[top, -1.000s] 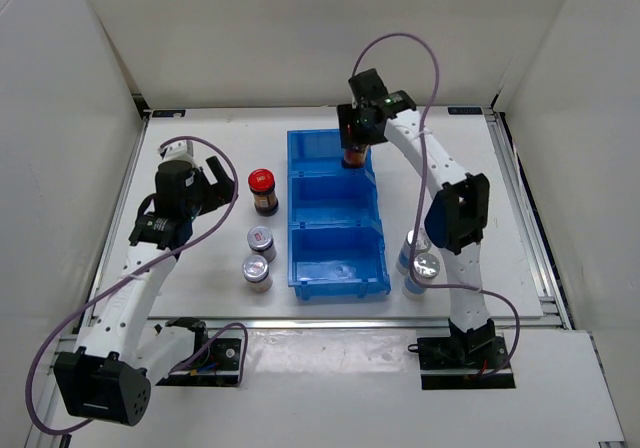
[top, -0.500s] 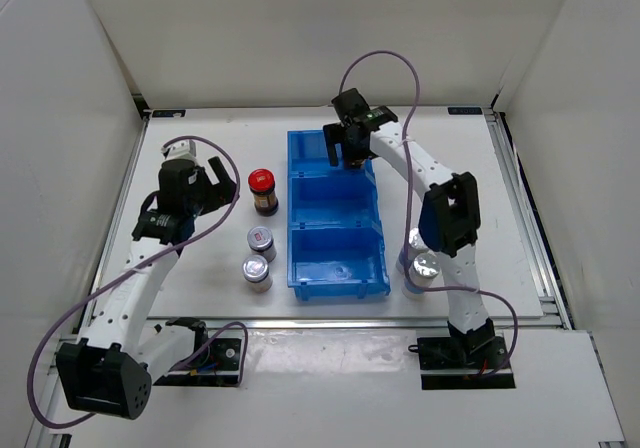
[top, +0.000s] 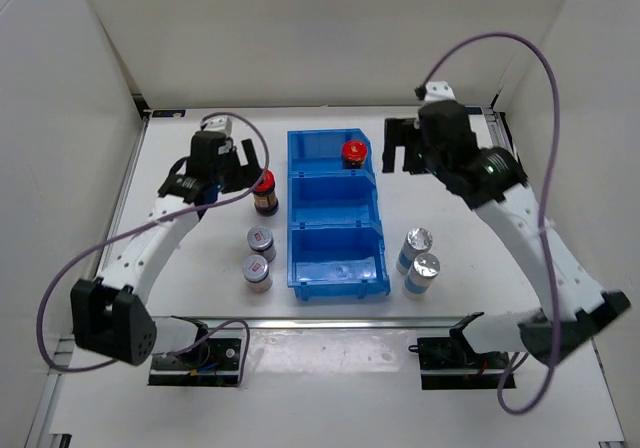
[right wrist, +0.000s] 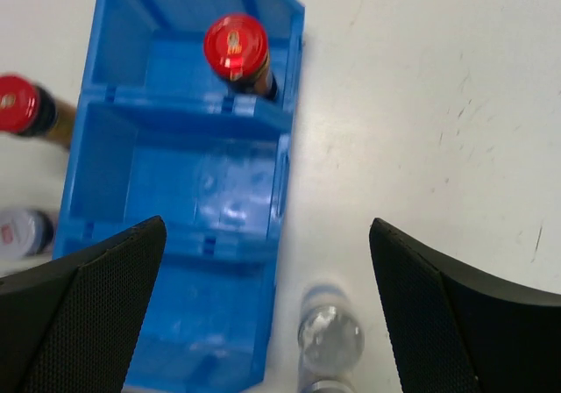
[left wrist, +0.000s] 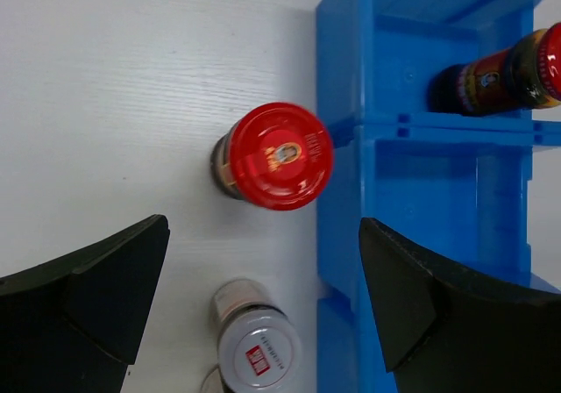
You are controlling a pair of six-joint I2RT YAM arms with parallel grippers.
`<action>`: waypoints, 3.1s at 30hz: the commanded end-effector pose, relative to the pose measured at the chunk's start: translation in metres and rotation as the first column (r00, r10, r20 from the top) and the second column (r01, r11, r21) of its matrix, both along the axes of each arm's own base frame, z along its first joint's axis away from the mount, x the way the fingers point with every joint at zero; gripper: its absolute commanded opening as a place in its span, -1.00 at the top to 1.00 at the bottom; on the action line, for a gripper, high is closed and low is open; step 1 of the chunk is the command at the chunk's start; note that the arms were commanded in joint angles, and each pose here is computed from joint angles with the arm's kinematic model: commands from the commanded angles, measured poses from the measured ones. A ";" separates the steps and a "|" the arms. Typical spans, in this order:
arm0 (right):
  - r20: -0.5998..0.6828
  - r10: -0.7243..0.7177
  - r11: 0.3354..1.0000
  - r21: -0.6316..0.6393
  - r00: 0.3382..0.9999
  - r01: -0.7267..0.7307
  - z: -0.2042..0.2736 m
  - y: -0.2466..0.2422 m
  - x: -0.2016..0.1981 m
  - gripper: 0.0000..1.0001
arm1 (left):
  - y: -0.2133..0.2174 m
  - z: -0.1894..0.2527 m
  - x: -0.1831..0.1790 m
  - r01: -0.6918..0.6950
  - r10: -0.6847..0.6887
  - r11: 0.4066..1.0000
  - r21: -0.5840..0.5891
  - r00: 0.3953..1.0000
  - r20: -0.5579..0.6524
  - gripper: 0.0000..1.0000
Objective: Organize the condiment bottles
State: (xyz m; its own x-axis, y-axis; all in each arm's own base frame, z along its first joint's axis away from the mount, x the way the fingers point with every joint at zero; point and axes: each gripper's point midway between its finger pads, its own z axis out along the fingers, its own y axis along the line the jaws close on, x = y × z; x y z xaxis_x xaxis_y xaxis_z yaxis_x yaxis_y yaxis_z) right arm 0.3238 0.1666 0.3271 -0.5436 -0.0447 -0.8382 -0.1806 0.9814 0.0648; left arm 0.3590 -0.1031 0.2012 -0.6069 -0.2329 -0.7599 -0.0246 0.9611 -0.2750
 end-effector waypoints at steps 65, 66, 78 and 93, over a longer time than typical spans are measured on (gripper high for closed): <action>-0.399 -0.086 0.995 -0.077 0.913 0.060 -0.151 -0.047 -0.112 -1.00 | -0.162 -0.036 0.136 0.079 -0.076 0.988 0.131 0.997 -0.029 -0.40; -0.402 -0.104 0.993 -0.087 0.910 0.075 -0.156 -0.047 -0.109 -1.00 | -0.161 -0.031 0.134 0.079 -0.076 0.989 0.128 0.997 -0.023 -0.75; -0.472 -0.191 0.979 -0.160 0.860 0.130 -0.205 -0.049 -0.084 -1.00 | -0.120 0.108 0.068 0.148 -0.171 0.980 0.130 0.967 0.188 -1.00; -0.304 -0.331 0.937 -0.217 0.893 0.274 -0.156 -0.068 -0.059 0.79 | 0.020 0.047 -0.062 -0.062 0.024 0.975 0.213 0.984 0.176 -1.00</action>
State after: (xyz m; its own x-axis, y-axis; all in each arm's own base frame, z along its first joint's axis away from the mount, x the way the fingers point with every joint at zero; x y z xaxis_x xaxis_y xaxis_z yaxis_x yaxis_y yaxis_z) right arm 0.2395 0.1030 0.1136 -0.9059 0.0072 -0.4234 0.0567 0.9929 -0.1044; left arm 0.3036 -0.0888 0.2627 -0.4270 -0.0942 -0.8993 -0.0268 0.9954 -0.0915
